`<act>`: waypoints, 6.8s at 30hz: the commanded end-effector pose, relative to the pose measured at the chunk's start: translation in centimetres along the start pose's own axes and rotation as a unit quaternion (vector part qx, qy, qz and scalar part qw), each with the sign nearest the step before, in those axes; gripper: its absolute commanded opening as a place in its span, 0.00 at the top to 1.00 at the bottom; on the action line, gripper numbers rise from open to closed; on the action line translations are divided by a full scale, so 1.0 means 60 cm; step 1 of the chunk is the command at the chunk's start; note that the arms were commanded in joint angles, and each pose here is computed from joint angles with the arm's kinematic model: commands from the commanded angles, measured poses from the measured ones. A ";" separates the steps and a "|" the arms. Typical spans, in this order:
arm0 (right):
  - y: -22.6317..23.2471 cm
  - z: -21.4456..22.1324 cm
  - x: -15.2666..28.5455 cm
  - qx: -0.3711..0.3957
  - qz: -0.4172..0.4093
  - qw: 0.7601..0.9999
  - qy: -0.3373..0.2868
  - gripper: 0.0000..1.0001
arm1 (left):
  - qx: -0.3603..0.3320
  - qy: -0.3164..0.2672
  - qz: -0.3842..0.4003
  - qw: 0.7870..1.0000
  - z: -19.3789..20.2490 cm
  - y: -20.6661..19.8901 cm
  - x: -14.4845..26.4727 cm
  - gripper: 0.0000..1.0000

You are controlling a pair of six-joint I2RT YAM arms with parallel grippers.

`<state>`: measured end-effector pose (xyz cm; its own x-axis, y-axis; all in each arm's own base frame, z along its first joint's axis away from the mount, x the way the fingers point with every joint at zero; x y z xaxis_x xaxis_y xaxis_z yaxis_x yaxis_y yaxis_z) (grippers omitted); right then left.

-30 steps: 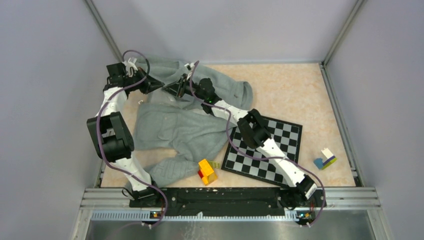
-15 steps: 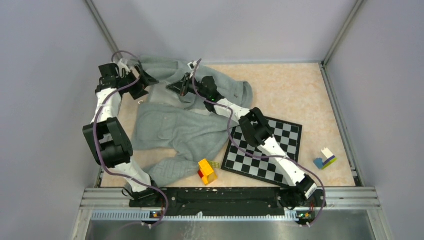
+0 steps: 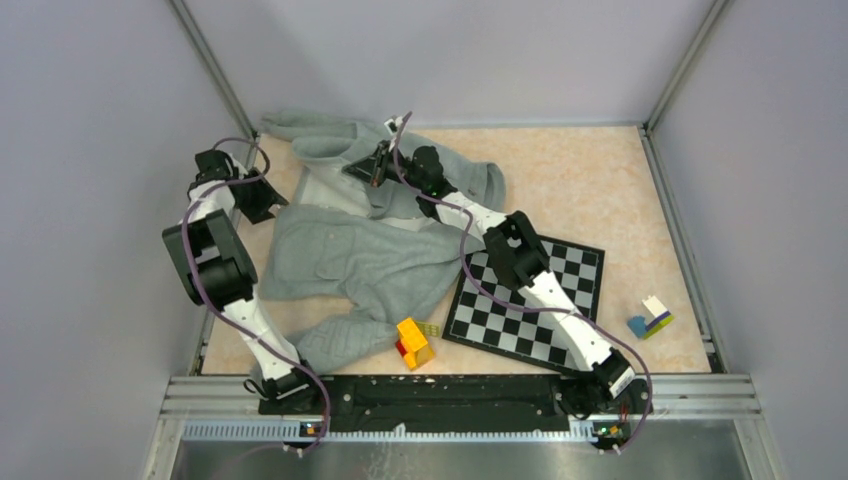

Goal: Zip up the jacket

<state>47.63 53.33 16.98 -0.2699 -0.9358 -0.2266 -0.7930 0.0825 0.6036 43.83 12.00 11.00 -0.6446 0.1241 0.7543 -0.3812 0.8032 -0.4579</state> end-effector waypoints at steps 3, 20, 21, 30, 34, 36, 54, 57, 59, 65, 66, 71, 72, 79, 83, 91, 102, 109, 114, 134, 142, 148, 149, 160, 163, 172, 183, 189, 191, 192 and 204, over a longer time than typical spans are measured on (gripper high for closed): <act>0.039 -0.021 -0.010 0.020 -0.039 0.999 -0.012 1.00 | -0.010 0.006 -0.002 1.000 -0.021 0.031 -0.048 0.40; 0.031 -0.015 -0.008 0.016 -0.032 0.999 -0.012 1.00 | -0.013 0.045 0.024 0.999 0.004 0.045 -0.100 0.47; 0.031 -0.016 -0.008 0.017 -0.032 0.999 -0.012 1.00 | -0.012 0.047 0.024 0.999 0.007 0.047 -0.103 0.49; 0.035 -0.020 -0.009 0.017 -0.033 0.999 -0.014 1.00 | -0.006 0.036 0.098 0.994 0.004 0.013 -0.102 0.76; 0.037 -0.022 -0.011 0.018 -0.033 0.999 -0.015 1.00 | 0.003 0.028 0.123 0.992 -0.001 0.003 -0.093 0.78; 0.035 -0.020 -0.011 0.016 -0.031 0.999 -0.014 1.00 | 0.011 0.029 0.136 0.990 -0.001 -0.001 -0.089 0.75; 0.038 -0.018 -0.018 0.023 -0.027 0.999 -0.012 1.00 | 0.017 -0.042 0.166 0.985 -0.026 -0.023 -0.033 0.65; 0.038 -0.018 -0.018 0.024 -0.027 0.999 -0.011 1.00 | 0.023 -0.033 0.173 0.984 -0.019 -0.024 -0.037 0.65; 0.038 -0.017 -0.019 0.025 -0.027 0.999 -0.010 1.00 | 0.032 -0.023 0.176 0.984 -0.012 -0.021 -0.044 0.66; 0.036 -0.018 -0.019 0.028 -0.022 0.999 -0.011 1.00 | 0.038 -0.010 0.189 0.981 -0.003 -0.022 -0.053 0.63; 0.036 -0.019 -0.019 0.028 -0.022 0.999 -0.012 1.00 | 0.037 -0.009 0.191 0.981 -0.002 -0.023 -0.053 0.62; 0.033 -0.015 -0.018 0.027 -0.022 0.999 -0.010 1.00 | 0.039 0.001 0.191 0.981 0.006 -0.020 -0.056 0.56; 0.032 -0.012 -0.018 0.025 -0.021 0.999 -0.009 1.00 | 0.040 0.005 0.189 0.981 0.008 -0.017 -0.059 0.55; 0.030 -0.014 -0.018 0.025 -0.020 0.999 -0.011 1.00 | 0.048 0.023 0.197 0.979 0.022 -0.014 -0.069 0.56; 0.030 -0.013 -0.018 0.023 -0.020 0.999 -0.011 1.00 | 0.046 0.025 0.190 0.980 0.024 -0.010 -0.072 0.61; 0.032 -0.014 -0.018 0.019 -0.022 0.999 -0.014 1.00 | 0.063 0.065 0.177 0.980 0.048 0.001 -0.101 0.63; 0.053 -0.022 -0.018 0.020 -0.030 0.999 0.000 1.00 | 0.029 -0.018 0.235 0.971 -0.002 -0.066 -0.012 1.00; 0.077 -0.035 -0.023 0.020 -0.027 0.999 0.019 1.00 | -0.030 -0.082 0.275 0.958 0.009 -0.097 0.042 1.00; 0.086 -0.035 -0.022 0.022 -0.028 0.999 0.033 1.00 | -0.035 -0.103 0.245 0.963 0.008 -0.088 0.049 1.00; 0.085 -0.041 -0.003 0.023 -0.027 0.999 0.032 1.00 | -0.040 0.014 0.179 0.983 0.133 -0.138 -0.035 0.63; 0.086 -0.045 0.002 0.021 -0.034 0.999 0.031 1.00 | -0.011 0.051 0.151 0.987 0.263 -0.108 0.046 0.64; 0.079 -0.048 0.008 0.015 -0.032 0.999 0.031 1.00 | -0.051 -0.036 0.120 0.991 0.161 -0.095 0.090 0.31; 0.079 -0.048 0.009 0.016 -0.032 0.999 0.030 1.00 | -0.051 -0.053 0.106 0.992 0.135 -0.089 0.095 0.24; 0.085 -0.052 0.014 0.024 -0.030 0.999 0.035 1.00 | -0.148 -0.079 0.047 0.985 0.019 -0.101 -0.009 0.17; 0.086 -0.055 0.014 0.030 -0.025 0.999 0.038 1.00 | -0.168 -0.073 0.037 0.982 0.013 -0.118 -0.031 0.17; 0.081 -0.043 0.018 0.032 -0.022 0.998 0.056 1.00 | -0.178 -0.060 -0.058 0.980 0.028 -0.082 -0.062 0.28; 0.077 -0.040 0.017 0.026 -0.019 0.998 0.057 1.00 | -0.148 -0.017 -0.063 0.987 0.061 -0.092 -0.059 0.95; 0.081 -0.040 0.017 0.029 -0.023 0.997 0.064 1.00 | -0.165 -0.083 -0.079 0.980 0.075 -0.144 0.030 1.00; 0.084 -0.044 0.017 0.026 -0.025 0.997 0.062 1.00 | -0.145 -0.088 -0.076 0.983 0.101 -0.154 0.063 1.00; 0.086 -0.043 0.017 0.022 -0.027 0.997 0.062 1.00 | -0.133 -0.086 -0.079 0.984 0.119 -0.152 0.078 1.00; 0.086 -0.031 0.019 -0.002 -0.041 0.997 0.061 1.00 | -0.106 0.063 0.136 0.983 0.366 -0.175 0.157 0.64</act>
<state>44.66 52.51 14.85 -0.1703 -0.9827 -0.0721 -0.7500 0.0818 0.6564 28.56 -4.41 11.25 -0.6571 0.1624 0.7361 -0.2346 0.8840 -0.4044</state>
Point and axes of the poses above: each gripper's point midway between its finger pads, its own x axis back along the fingers, its own y axis along the line the jaws close on, z = x × y, the point moved 2 cm from there along x, back along the fingers, and after that the axes turned 3 degrees about -x, right-handed, at the moved point
